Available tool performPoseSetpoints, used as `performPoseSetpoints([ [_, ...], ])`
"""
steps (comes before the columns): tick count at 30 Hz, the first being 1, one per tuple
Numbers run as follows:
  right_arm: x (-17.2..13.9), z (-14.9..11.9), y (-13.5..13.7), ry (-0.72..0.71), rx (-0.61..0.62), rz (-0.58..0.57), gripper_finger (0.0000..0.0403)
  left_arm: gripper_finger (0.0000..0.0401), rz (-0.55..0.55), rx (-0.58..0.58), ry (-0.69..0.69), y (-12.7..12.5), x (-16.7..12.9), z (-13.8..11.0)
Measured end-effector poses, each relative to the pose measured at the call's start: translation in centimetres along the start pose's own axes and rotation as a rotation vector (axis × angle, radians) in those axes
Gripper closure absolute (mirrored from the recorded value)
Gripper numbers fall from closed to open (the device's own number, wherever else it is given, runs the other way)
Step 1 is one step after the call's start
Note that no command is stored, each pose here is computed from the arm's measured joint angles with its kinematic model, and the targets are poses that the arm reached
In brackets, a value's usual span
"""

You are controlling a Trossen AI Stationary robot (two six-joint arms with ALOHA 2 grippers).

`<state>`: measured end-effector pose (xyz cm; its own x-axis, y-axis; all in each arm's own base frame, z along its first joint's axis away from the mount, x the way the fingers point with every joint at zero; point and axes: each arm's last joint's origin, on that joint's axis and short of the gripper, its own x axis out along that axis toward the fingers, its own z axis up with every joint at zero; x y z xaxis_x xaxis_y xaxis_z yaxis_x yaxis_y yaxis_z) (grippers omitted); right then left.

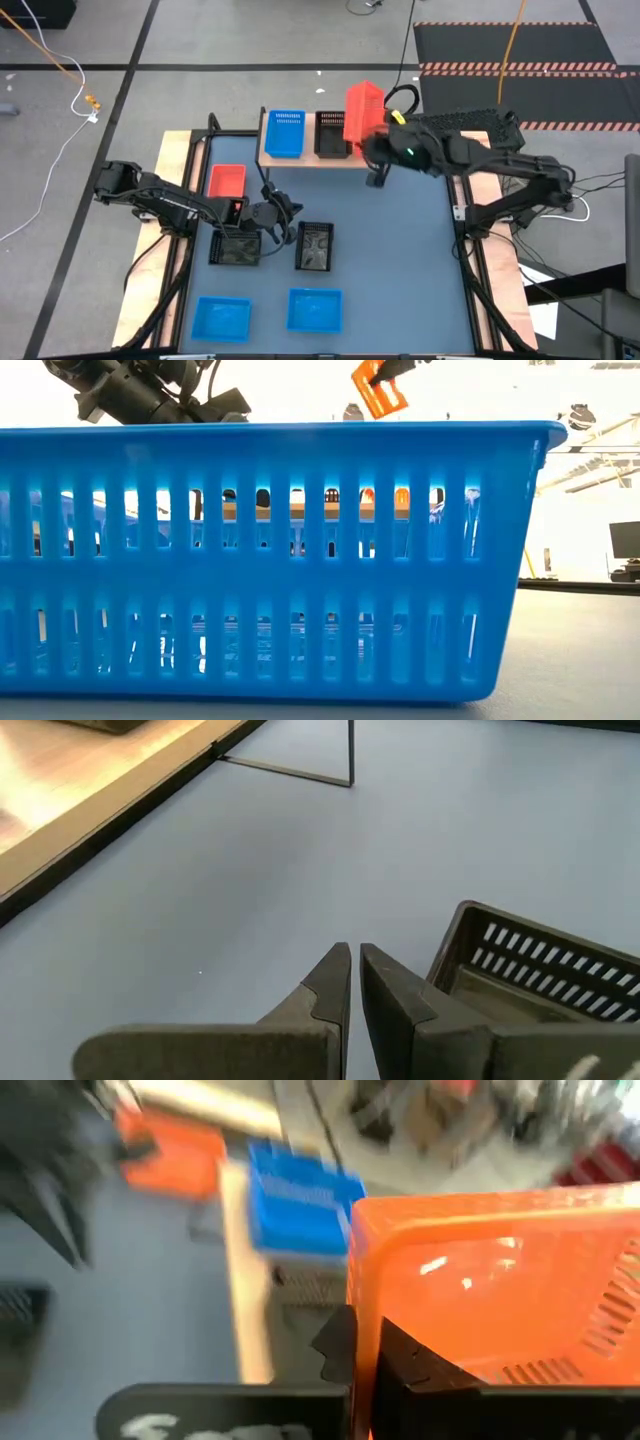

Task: Stack baskets on shelf by color
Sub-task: Stack the right orange bin on the orange bin on the shelf

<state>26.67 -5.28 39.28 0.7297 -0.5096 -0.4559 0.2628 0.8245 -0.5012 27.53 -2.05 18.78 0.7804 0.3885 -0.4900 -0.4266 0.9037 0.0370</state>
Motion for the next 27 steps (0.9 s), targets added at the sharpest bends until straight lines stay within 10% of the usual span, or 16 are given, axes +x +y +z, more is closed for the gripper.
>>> performPoseSetpoints([
  [12, 5.6, -0.9, -4.3, 0.48, 0.015, 0.13, 0.0403, 0.037, -0.017, -0.01, -0.015, -0.1, 0.0, 0.2],
  [27, 7.3, -1.9, -3.8, 0.568, 0.023, 0.218, 0.0403, 0.037, -0.044, 0.008, -0.015, -0.8, -0.4, 0.0],
])
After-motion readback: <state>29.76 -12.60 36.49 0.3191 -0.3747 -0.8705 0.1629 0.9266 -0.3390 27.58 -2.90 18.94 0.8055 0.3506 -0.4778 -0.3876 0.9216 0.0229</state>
